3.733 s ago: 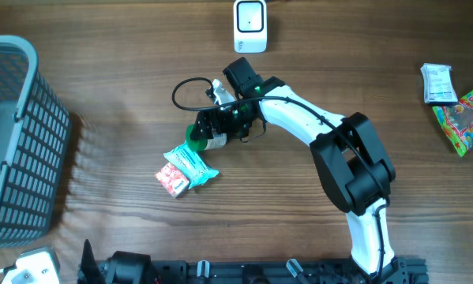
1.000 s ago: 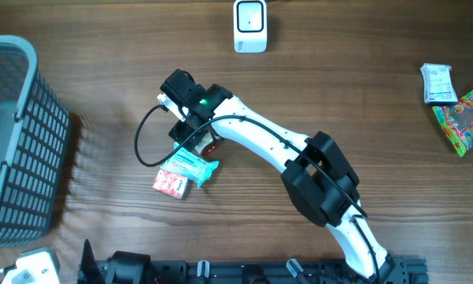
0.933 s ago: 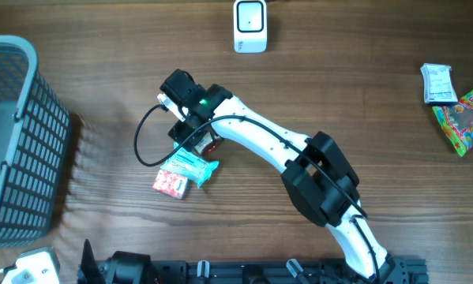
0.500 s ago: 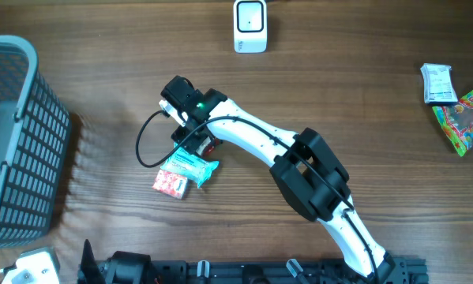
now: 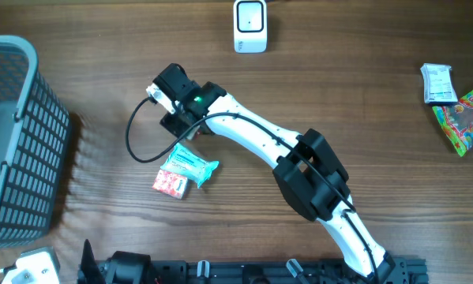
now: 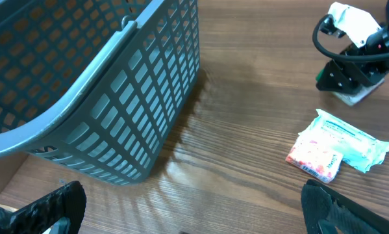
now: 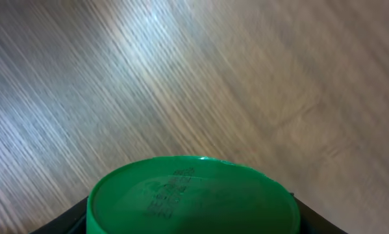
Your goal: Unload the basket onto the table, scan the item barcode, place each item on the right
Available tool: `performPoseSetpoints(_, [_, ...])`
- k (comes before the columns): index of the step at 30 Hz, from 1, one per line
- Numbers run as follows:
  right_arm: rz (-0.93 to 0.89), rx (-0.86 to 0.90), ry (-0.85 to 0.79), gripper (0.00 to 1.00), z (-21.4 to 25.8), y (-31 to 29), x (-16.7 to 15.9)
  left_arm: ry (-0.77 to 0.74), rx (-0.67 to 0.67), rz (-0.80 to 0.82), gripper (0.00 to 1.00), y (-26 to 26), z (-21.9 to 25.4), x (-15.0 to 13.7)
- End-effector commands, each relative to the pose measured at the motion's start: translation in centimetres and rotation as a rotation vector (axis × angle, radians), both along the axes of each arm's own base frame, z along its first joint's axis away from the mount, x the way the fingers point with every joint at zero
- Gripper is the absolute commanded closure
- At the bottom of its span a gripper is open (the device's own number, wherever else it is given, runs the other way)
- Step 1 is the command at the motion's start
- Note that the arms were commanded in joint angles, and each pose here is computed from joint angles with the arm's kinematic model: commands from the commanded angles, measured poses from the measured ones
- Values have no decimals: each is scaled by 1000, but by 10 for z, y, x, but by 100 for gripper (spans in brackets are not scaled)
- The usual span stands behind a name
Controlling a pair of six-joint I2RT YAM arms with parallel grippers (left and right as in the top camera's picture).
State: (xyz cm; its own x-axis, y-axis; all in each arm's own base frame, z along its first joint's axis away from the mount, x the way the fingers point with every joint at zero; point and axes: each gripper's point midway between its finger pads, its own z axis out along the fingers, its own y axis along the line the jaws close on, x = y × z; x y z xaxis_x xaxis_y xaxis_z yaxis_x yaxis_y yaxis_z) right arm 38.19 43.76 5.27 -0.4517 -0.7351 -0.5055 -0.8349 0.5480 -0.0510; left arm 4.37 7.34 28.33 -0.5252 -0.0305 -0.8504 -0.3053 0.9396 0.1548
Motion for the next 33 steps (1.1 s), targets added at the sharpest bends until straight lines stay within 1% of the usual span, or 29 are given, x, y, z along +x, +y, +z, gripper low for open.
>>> performPoseSetpoints(1, [47,138,-112,55,27,29,24,-14,-13,0,0,-1,0,-1])
performPoseSetpoints(4, [98,312,-164,60,55,54,36,-13,-13,0,0,-1,0,-1])
performPoseSetpoints(7, [131,436,-215,60,70,66,45,-14,-13,0,0,-1,0,-1])
performPoseSetpoints(11, [131,530,-325,59,73,73,63,-14,-13,0,0,-1,0,-1])
performPoseSetpoints(14, [125,588,-370,59,62,82,72,-14,-13,0,0,-1,0,-1])
performPoseSetpoints(18, [117,633,-413,51,34,86,84,-14,-13,0,0,-1,0,-1])
performPoseSetpoints(24, [24,705,-396,50,-4,79,101,-14,-13,0,0,-1,0,-1])
performPoseSetpoints(25, [16,716,-397,49,-6,77,103,-14,-13,0,0,-1,0,-1])
performPoseSetpoints(27, [-4,747,-399,36,-2,75,107,-14,-13,0,0,-1,0,-1])
performPoseSetpoints(32, [3,822,-462,35,22,77,110,-14,-13,0,0,-1,0,-1])
performPoseSetpoints(33, [4,826,-467,33,24,77,110,-14,-13,0,0,-1,0,-1])
